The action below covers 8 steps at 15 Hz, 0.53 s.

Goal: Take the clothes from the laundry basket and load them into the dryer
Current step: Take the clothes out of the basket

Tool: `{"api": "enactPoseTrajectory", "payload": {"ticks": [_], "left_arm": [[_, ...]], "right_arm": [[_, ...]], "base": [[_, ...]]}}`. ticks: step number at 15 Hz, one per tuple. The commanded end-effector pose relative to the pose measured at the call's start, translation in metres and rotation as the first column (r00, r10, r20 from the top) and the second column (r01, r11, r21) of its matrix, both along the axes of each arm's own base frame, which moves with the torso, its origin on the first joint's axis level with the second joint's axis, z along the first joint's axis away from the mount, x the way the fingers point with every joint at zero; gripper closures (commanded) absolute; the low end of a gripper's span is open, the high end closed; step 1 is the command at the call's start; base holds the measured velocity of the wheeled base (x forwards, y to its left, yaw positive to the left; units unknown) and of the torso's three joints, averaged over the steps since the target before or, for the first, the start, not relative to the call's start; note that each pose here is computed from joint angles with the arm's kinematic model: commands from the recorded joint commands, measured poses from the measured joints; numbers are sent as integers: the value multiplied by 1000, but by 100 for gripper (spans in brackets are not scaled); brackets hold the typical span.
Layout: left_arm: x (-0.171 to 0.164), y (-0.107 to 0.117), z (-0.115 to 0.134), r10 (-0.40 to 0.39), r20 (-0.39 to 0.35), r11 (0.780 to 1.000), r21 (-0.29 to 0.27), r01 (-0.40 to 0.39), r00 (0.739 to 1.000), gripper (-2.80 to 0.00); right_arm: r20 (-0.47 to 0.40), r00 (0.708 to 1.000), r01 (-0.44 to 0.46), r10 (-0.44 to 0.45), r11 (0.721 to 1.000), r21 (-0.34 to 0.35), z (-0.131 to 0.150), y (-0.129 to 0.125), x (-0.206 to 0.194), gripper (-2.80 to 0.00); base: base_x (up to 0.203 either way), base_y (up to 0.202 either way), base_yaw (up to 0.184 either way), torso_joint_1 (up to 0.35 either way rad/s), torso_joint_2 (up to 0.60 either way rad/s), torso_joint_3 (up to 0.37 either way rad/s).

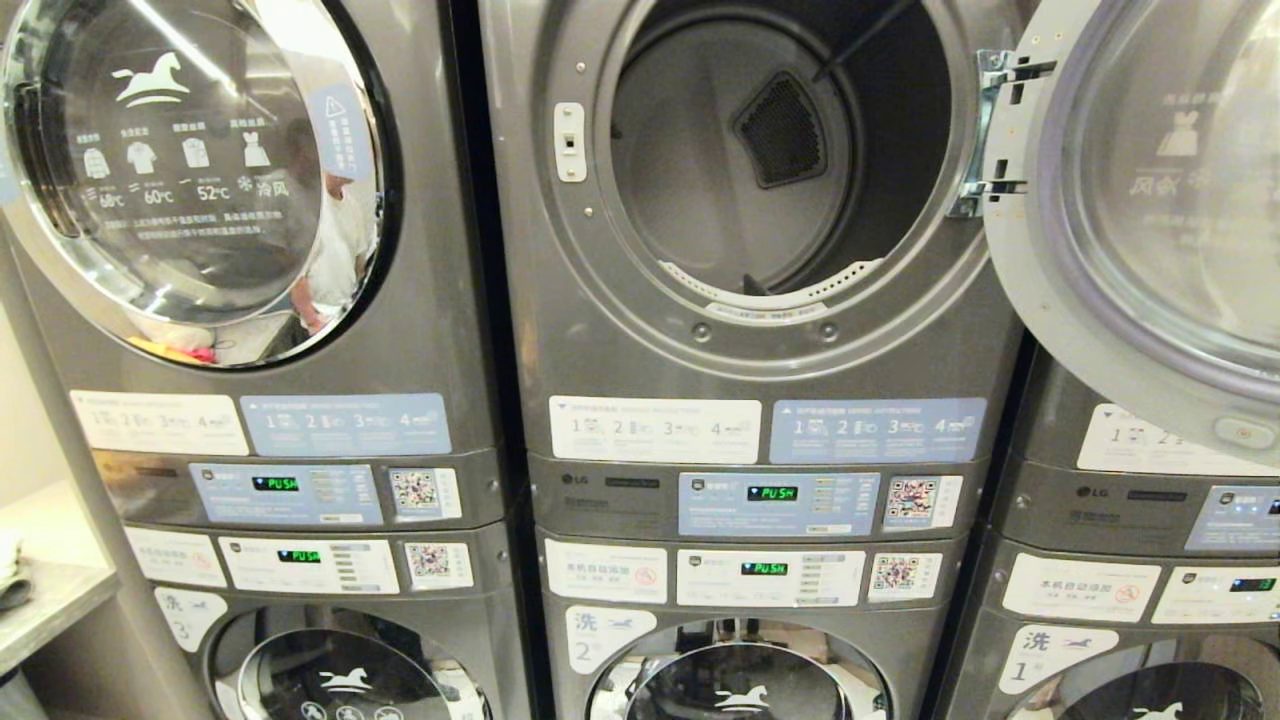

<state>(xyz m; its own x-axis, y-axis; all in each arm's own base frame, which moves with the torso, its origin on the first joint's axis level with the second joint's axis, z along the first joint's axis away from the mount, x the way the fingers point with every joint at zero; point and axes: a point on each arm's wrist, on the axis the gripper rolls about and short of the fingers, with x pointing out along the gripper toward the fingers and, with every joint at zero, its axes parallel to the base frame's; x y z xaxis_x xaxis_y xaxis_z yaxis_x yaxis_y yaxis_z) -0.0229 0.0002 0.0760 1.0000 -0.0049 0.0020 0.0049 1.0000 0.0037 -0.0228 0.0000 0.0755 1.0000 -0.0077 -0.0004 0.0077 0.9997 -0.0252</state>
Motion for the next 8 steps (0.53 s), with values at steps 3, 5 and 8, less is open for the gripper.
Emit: {"api": "enactPoseTrajectory", "payload": {"ticks": [3, 5, 8], "left_arm": [[0, 0, 0, 0, -1, 1000, 2, 0, 1000, 0], [0, 0, 0, 0, -2, 1000, 4, 0, 1000, 0], [0, 0, 0, -1, -2, 1000, 4, 1, 1000, 0]], "right_arm": [[0, 1000, 0, 0, 1000, -1, 0, 0, 0, 0], [2, 1000, -2, 2, 1000, -1, 0, 0, 0, 0], [0, 1000, -2, 2, 1000, -1, 0, 0, 0, 0]], "base": [[0, 0, 0, 0, 0, 0], [0, 0, 0, 0, 0, 0], [-2, -123, 9, 7, 8, 3]]}}
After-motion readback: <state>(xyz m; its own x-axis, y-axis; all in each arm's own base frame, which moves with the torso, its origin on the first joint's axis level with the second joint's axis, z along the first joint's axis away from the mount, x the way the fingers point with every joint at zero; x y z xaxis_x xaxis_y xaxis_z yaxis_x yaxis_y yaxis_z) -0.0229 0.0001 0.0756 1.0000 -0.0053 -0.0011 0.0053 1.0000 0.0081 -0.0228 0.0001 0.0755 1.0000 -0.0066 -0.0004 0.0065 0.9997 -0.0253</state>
